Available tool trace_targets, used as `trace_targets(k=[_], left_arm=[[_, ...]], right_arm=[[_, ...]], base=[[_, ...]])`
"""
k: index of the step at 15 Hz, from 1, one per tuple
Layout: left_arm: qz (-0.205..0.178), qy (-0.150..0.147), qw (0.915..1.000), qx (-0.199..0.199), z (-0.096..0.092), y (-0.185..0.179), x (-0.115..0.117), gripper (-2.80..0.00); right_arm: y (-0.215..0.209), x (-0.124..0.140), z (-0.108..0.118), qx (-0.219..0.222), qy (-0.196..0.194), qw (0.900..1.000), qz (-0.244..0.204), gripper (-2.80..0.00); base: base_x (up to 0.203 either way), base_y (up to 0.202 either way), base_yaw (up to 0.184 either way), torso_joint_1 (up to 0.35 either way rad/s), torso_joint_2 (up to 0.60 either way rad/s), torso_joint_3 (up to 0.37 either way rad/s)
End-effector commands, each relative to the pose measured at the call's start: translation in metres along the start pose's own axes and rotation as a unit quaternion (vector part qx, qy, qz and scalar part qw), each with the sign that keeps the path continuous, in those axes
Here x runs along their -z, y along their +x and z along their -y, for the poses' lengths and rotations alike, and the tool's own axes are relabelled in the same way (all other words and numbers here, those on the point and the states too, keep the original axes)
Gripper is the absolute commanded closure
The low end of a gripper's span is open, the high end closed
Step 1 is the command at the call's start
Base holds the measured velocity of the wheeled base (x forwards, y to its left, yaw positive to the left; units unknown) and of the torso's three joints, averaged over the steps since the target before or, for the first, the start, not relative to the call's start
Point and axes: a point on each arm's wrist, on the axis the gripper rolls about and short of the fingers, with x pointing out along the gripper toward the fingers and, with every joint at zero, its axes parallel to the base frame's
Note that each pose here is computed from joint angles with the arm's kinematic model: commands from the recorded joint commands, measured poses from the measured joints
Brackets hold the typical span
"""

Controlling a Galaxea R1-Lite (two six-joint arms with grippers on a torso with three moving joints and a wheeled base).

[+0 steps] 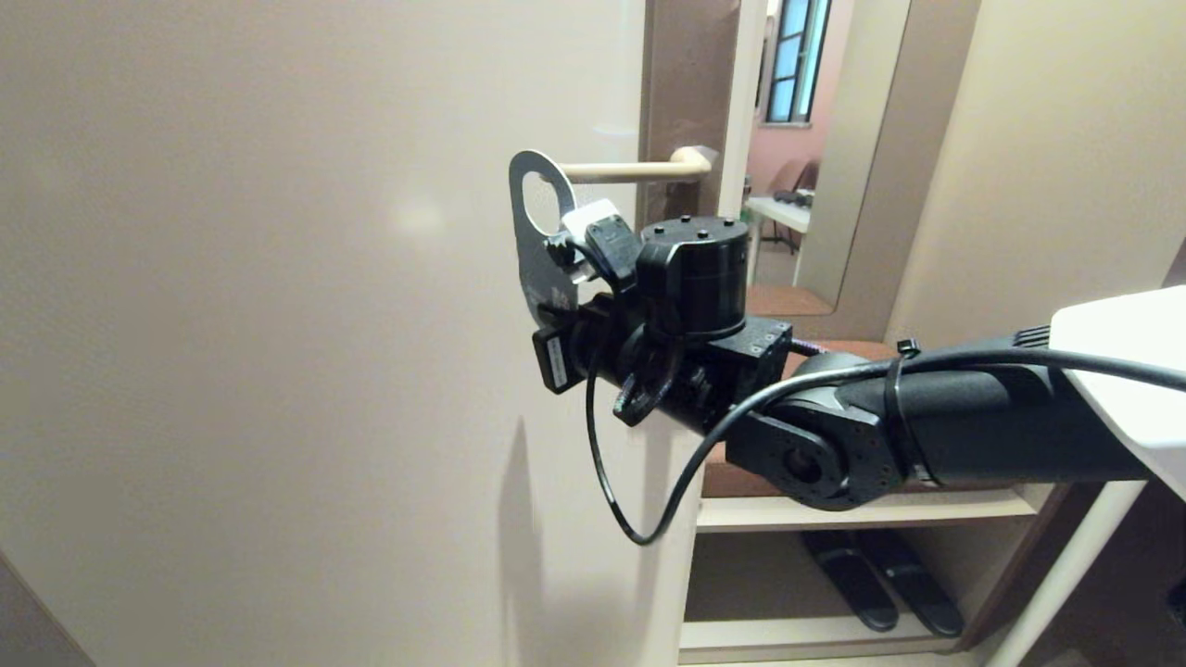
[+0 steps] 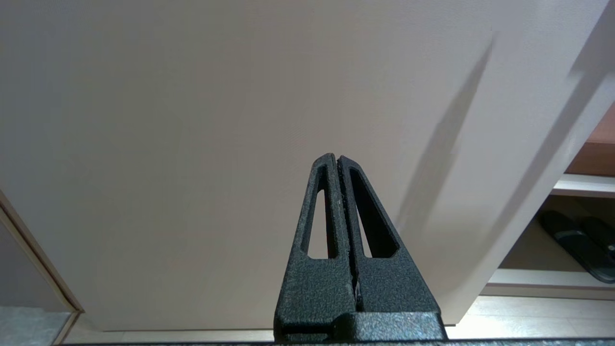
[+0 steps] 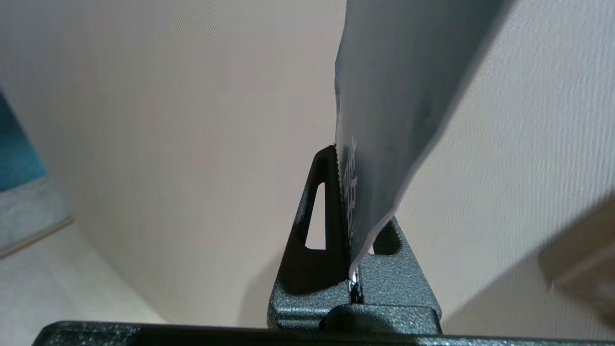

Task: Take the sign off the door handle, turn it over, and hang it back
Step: Hand it to the other hand

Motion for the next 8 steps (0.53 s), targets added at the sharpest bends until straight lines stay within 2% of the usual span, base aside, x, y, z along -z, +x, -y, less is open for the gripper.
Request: trace_targets(k=[1,8], left_arm=[[0.000,-0.001,1.0000,0.000,0.000,0.000,0.000,0.00],[0.000,0.000,1.0000,-0.001,0.000,0.000,0.000,0.00]], right_arm=[[-0.012,-0.004,-0.001,-0.003,-0.001,1.000,0.000,0.00],[-0.057,-0.007,-0.011,-0.018,-0.008,1.000,-0.013,0.00]], base=[[0.000,0.000,0.000,0.000,0.00,0.000],[0.000,0.000,0.000,0.000,0.00,0.000]])
